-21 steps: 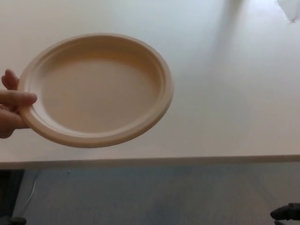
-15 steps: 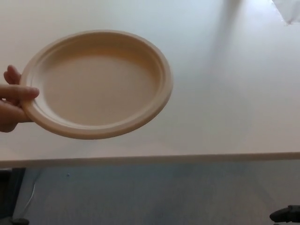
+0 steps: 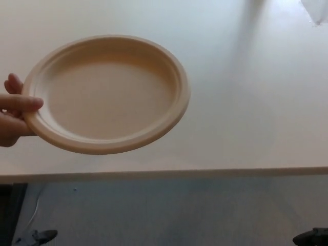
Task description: A person passes a plate to the robot and the robot grabs it with its left hand and places it at the centre of the table infront of it
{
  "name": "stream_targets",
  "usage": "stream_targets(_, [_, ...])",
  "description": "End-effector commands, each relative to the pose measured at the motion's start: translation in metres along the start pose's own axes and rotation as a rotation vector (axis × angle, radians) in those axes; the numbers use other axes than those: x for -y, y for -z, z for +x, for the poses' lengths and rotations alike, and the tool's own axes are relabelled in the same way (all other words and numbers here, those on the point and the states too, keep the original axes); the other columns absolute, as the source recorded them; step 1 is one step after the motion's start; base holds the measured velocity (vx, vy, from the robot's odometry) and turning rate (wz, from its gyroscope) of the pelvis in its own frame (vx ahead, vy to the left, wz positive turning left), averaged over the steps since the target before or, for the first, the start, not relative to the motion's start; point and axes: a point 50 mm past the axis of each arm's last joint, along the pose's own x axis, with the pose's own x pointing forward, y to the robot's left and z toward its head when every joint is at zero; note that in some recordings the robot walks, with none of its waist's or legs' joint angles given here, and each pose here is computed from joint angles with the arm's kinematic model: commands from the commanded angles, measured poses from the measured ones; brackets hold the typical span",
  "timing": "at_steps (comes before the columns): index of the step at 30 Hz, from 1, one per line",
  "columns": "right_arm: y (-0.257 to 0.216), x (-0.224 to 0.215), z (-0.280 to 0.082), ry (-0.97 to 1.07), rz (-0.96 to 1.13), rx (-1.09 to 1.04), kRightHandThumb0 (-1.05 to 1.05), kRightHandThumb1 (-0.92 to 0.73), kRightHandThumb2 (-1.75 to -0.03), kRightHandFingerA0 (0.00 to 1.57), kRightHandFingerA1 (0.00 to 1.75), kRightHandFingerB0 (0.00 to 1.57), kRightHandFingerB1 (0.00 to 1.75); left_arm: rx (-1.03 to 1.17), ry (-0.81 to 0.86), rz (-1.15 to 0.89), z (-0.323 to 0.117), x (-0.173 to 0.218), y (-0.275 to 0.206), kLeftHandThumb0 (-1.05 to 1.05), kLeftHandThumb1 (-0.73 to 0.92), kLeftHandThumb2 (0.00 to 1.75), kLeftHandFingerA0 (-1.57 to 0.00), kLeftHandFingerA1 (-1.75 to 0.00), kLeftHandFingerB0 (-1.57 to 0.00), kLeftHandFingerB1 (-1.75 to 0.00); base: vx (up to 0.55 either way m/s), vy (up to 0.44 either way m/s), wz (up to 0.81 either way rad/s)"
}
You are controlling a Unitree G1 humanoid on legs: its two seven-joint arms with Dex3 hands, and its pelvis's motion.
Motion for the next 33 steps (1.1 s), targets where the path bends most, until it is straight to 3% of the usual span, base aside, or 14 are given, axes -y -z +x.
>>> stream_targets(1, [0.015,-0.002,-0.006,-0.016,-0.022,-0.029,-0.62,-0.73,-0.62,0.67,0.68,0.49,0.52,0.746,-0.183,0.200,-0.059,0.003,-0.111,-0.58,0.48,0.74,-0.26,-0.45,-0.18,-0.38,0.00,0.000,0.00])
stream_targets(10, [0.015,-0.002,-0.006,-0.018,-0.009,-0.024,-0.64,-0.73,-0.62,0.64,0.69,0.47,0.53,1.149,-0.378,0.256,-0.107,-0.012,-0.180,-0.56,0.41,0.80,-0.34,-0.53,-0.22,-0.43,0.00,0.000,0.00])
stream_targets(11, [0.015,-0.002,-0.006,-0.018,-0.012,-0.025,-0.64,-0.73,-0.62,0.64,0.69,0.47,0.54,1.205,-0.402,0.225,-0.112,-0.012,-0.187,-0.58,0.44,0.75,-0.33,-0.49,-0.38,-0.45,0.00,0.000,0.00])
stream_targets(13, [0.015,-0.002,-0.006,-0.018,-0.014,-0.025,-0.64,-0.73,-0.62,0.65,0.69,0.47,0.54,1.257,-0.446,0.205,-0.116,-0.012,-0.195,-0.57,0.53,0.57,-0.44,-0.41,-0.43,-0.34,0.00,0.000,0.00])
stream_targets(16, [0.015,-0.002,-0.006,-0.016,-0.019,-0.028,-0.64,-0.73,-0.62,0.64,0.68,0.47,0.53,1.317,-0.520,0.200,-0.121,-0.012,-0.204,-0.56,0.50,0.56,-0.48,-0.43,-0.44,-0.34,0.00,0.000,0.00])
stream_targets(18, [0.014,-0.001,-0.006,-0.016,-0.011,-0.026,-0.63,-0.73,-0.62,0.65,0.70,0.47,0.53,1.419,-0.556,0.165,-0.125,-0.014,-0.214,-0.52,0.38,0.73,-0.58,-0.60,-0.38,-0.46,0.00,0.000,0.00])
stream_targets(21, [0.013,-0.001,-0.006,-0.017,-0.014,-0.024,-0.63,-0.73,-0.62,0.66,0.70,0.48,0.53,1.461,-0.518,-0.006,-0.126,-0.011,-0.218,-0.42,0.39,0.72,-0.78,-0.72,-0.39,-0.51,0.00,0.000,0.00])
stream_targets(22, [0.013,-0.001,-0.006,-0.018,-0.016,-0.024,-0.65,-0.73,-0.62,0.66,0.69,0.47,0.53,1.446,-0.462,-0.097,-0.126,-0.010,-0.218,-0.37,0.51,0.56,-0.85,-0.70,-0.41,-0.41,0.00,0.000,0.00])
stream_targets(24, [0.013,-0.001,-0.006,-0.018,-0.010,-0.020,-0.65,-0.73,-0.62,0.65,0.70,0.48,0.54,1.427,-0.440,-0.167,-0.129,-0.009,-0.220,-0.49,0.58,0.58,-0.93,-0.69,-0.43,-0.43,0.00,0.000,0.00])
stream_targets(25, [0.013,-0.001,-0.006,-0.016,0.003,-0.022,-0.66,-0.72,-0.61,0.66,0.71,0.48,0.54,1.434,-0.392,-0.220,-0.136,-0.011,-0.225,-0.64,0.49,0.87,-0.95,-0.90,-0.43,-0.62,0.00,0.000,0.00])
stream_targets(26, [0.014,-0.001,-0.005,-0.015,0.007,-0.024,-0.66,-0.72,-0.61,0.66,0.71,0.48,0.54,1.438,-0.369,-0.238,-0.138,-0.012,-0.227,-0.64,0.49,0.87,-0.95,-0.90,-0.43,-0.62,0.00,0.000,0.00])
stream_targets(27, [0.013,-0.001,-0.005,-0.015,0.003,-0.023,-0.64,-0.72,-0.62,0.65,0.71,0.48,0.54,1.428,-0.357,-0.276,-0.141,-0.011,-0.227,-0.69,0.64,0.59,-0.95,-0.91,-0.52,-0.50,0.00,0.000,0.00])
stream_targets(30, [0.013,-0.001,-0.005,-0.016,-0.017,-0.024,-0.65,-0.73,-0.62,0.64,0.70,0.47,0.54,1.475,-0.341,-0.246,-0.150,-0.016,-0.230,-0.63,0.64,0.59,-0.94,-1.09,-0.56,-0.53,0.00,0.000,0.00])
stream_targets(33, [0.013,0.000,-0.005,-0.017,-0.006,-0.031,-0.64,-0.72,-0.62,0.62,0.68,0.47,0.53,1.518,-0.384,-0.188,-0.154,-0.023,-0.229,-0.66,0.67,0.60,-0.95,-0.83,-0.61,-0.55,0.00,0.000,0.00])
